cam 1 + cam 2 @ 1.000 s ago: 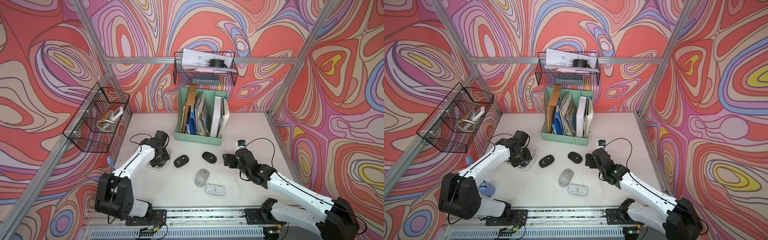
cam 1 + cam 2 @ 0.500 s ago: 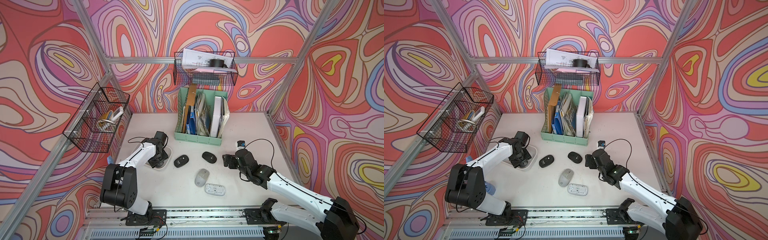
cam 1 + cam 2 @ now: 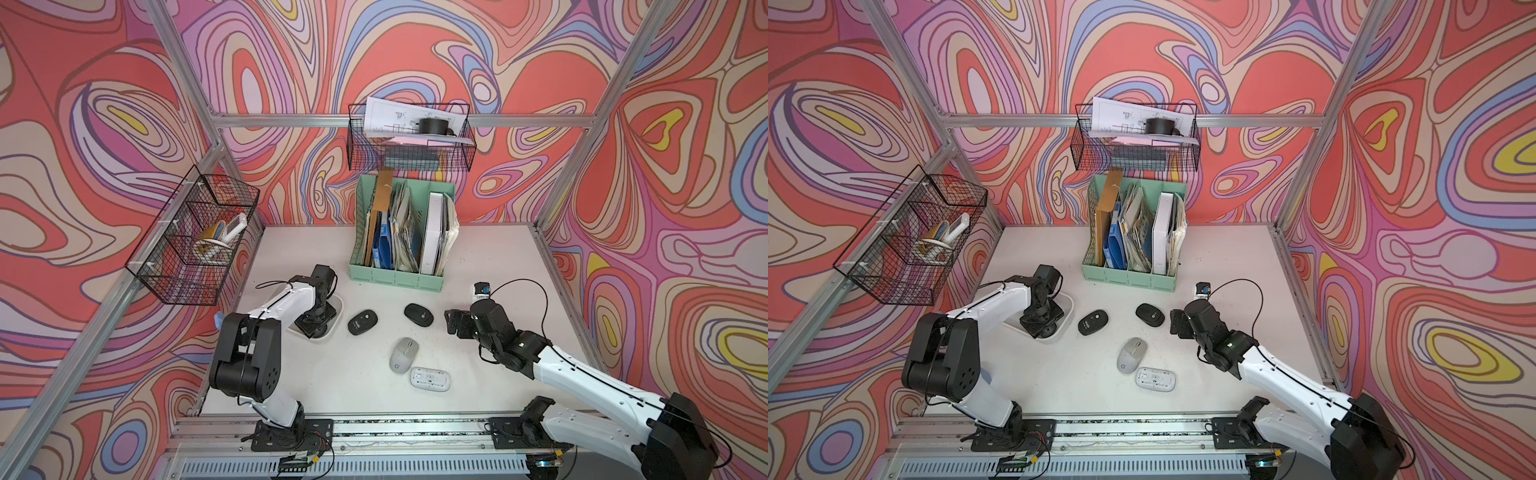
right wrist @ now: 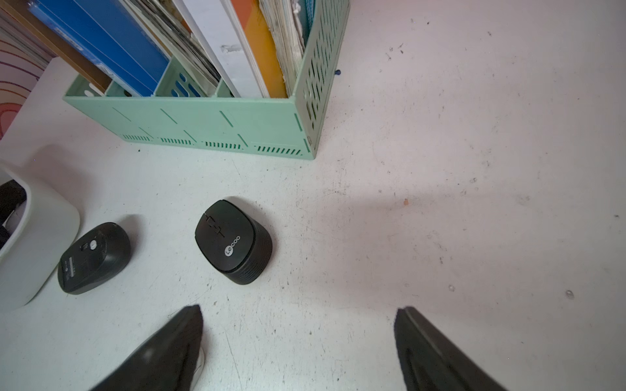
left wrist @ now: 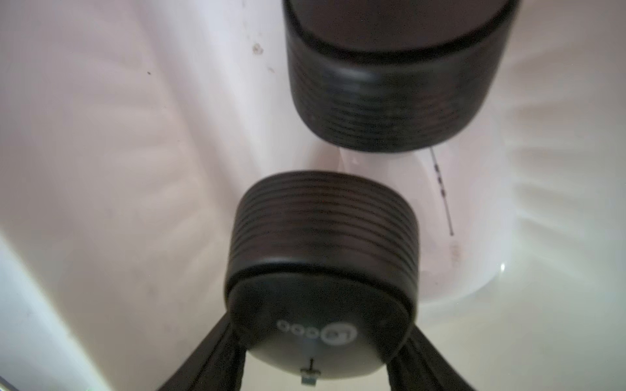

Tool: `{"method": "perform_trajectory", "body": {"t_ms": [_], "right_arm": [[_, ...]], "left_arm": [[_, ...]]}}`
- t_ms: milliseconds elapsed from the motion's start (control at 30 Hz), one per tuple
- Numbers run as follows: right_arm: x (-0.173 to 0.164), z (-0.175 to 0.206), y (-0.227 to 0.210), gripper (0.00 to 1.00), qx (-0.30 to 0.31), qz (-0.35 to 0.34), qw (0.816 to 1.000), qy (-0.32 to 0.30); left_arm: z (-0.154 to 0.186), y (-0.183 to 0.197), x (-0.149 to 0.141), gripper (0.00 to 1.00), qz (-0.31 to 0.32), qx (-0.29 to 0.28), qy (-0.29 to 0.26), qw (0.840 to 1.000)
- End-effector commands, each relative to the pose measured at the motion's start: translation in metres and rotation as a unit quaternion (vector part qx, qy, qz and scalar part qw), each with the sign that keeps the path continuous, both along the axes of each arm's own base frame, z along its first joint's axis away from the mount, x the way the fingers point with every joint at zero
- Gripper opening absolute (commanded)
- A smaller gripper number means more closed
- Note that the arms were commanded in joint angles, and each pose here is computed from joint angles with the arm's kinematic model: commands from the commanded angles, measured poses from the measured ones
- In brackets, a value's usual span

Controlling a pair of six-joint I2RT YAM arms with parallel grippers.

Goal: Put the mouse in the storage box
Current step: Place the mouse in the storage box.

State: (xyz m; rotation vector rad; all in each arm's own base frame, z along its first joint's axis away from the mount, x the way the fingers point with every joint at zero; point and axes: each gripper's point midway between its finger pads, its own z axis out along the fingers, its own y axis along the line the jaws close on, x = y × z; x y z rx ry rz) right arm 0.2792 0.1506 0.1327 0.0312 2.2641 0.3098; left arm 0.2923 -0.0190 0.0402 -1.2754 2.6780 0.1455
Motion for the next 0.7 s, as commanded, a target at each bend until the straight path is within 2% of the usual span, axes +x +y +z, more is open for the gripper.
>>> {"method": "perform_trajectory", "body": {"t_ms": [0, 133, 300, 667], "right_arm": [[-0.001, 0.000, -0.001, 0.90, 0.002, -0.002, 1.000, -0.003], [-0.001, 0.001, -0.002, 0.90, -0.001, -0.003, 1.000, -0.004], [0.001, 0.003, 0.000, 0.90, 0.000, -0.002, 1.000, -0.005], [0.007, 0.010, 0.006, 0.90, 0.000, 0.005, 1.000, -0.006]], "left_arm": [[-0.011, 0.002, -0.002, 0.69, 0.019, -0.004, 0.014, 1.000], [-0.010, 0.001, -0.002, 0.80, 0.020, -0.008, 0.013, 1.000], [-0.001, 0.002, 0.000, 0.88, 0.016, -0.008, 0.003, 1.000], [0.038, 0.001, 0.010, 0.94, -0.029, -0.006, -0.043, 0.999]]}}
